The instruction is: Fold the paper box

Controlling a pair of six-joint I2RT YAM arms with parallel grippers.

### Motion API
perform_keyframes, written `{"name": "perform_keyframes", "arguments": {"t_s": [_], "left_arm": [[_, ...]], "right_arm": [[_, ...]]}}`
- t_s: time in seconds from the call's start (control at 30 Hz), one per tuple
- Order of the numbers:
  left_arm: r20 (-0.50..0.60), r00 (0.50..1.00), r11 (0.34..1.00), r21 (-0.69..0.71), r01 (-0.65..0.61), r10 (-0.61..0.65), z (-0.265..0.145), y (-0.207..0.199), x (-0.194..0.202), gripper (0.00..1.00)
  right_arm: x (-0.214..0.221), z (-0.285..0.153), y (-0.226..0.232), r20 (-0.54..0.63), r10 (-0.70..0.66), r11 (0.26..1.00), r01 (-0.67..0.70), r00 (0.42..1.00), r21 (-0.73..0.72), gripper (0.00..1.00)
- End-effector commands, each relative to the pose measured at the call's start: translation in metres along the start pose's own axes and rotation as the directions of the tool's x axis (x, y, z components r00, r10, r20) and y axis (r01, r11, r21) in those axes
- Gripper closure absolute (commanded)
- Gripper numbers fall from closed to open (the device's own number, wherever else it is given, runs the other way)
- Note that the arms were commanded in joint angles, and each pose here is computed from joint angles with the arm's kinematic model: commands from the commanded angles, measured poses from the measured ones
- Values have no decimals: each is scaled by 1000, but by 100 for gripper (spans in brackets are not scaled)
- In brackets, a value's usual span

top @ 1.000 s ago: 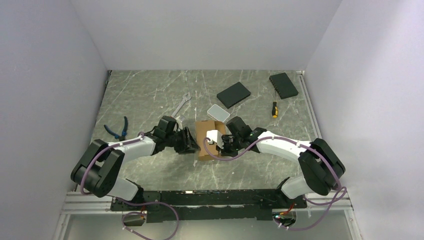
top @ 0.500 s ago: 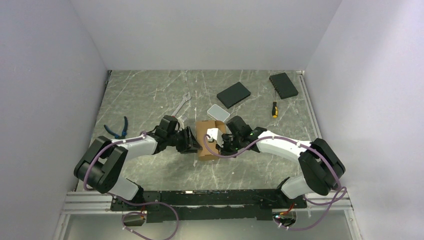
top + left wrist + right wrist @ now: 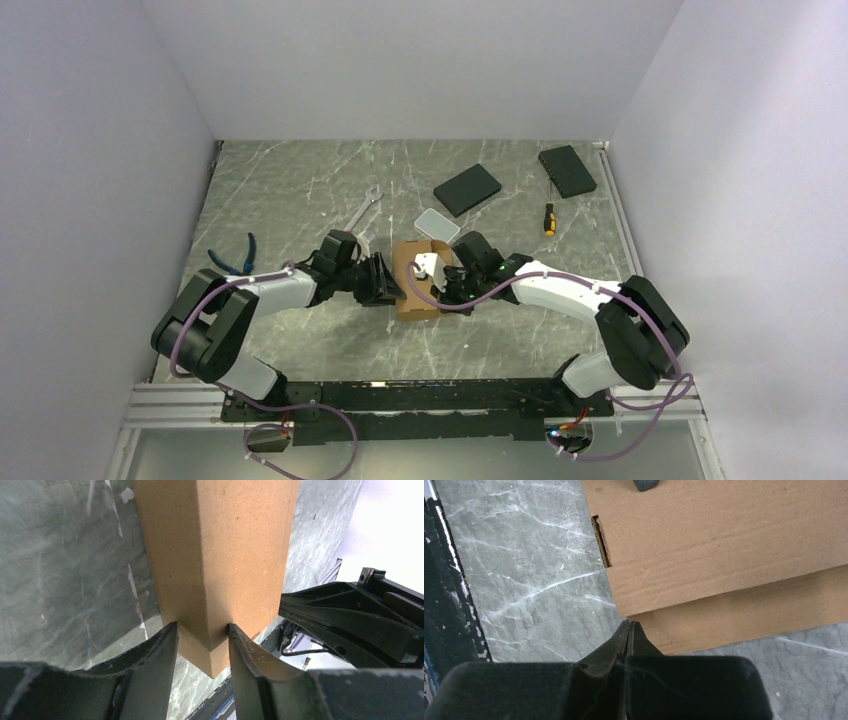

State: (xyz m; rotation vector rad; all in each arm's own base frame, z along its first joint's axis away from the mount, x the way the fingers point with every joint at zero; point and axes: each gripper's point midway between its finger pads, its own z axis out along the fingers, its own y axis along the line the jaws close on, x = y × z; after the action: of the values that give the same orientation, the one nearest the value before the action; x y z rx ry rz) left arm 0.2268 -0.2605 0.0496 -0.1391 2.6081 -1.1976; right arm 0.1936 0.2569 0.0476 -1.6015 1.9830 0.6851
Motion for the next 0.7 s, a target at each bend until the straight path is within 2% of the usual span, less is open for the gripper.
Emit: {"name": "perform_keyframes", "arguments": {"t_s": [0.0,0.13,0.23,0.3,0.43,0.57,0.67], "left_arm": [[-7,1000,1000,-27,11,-11,7,5,0,54],[-6,1000,1000,-27,13,-13,6,5,1,54],[-5,1000,999,-39,16,-16,5,9,3,54],[-6,1000,999,-48,17,-17,4,12,5,54],[-11,1000,998,-57,20,-21,3,17,7,54],[-12,1000,998,-53,20,-21,3,17,7,54],[-12,1000,999,-50,21,-21,4,17,6,54]], "right_arm": [[-46,3,-2,141,-27,1000,28,990,-9,100],[-47,7,-18,128,19,997,-29,992,72,100],[-44,6,-18,105,5,997,-12,995,71,98],[-44,0,-15,99,-34,998,28,995,56,85],[-39,-14,-7,89,-106,994,106,990,1,67],[-35,-28,-4,95,-147,988,149,985,-24,53],[-28,-34,-3,95,-183,980,189,979,-58,50]]}}
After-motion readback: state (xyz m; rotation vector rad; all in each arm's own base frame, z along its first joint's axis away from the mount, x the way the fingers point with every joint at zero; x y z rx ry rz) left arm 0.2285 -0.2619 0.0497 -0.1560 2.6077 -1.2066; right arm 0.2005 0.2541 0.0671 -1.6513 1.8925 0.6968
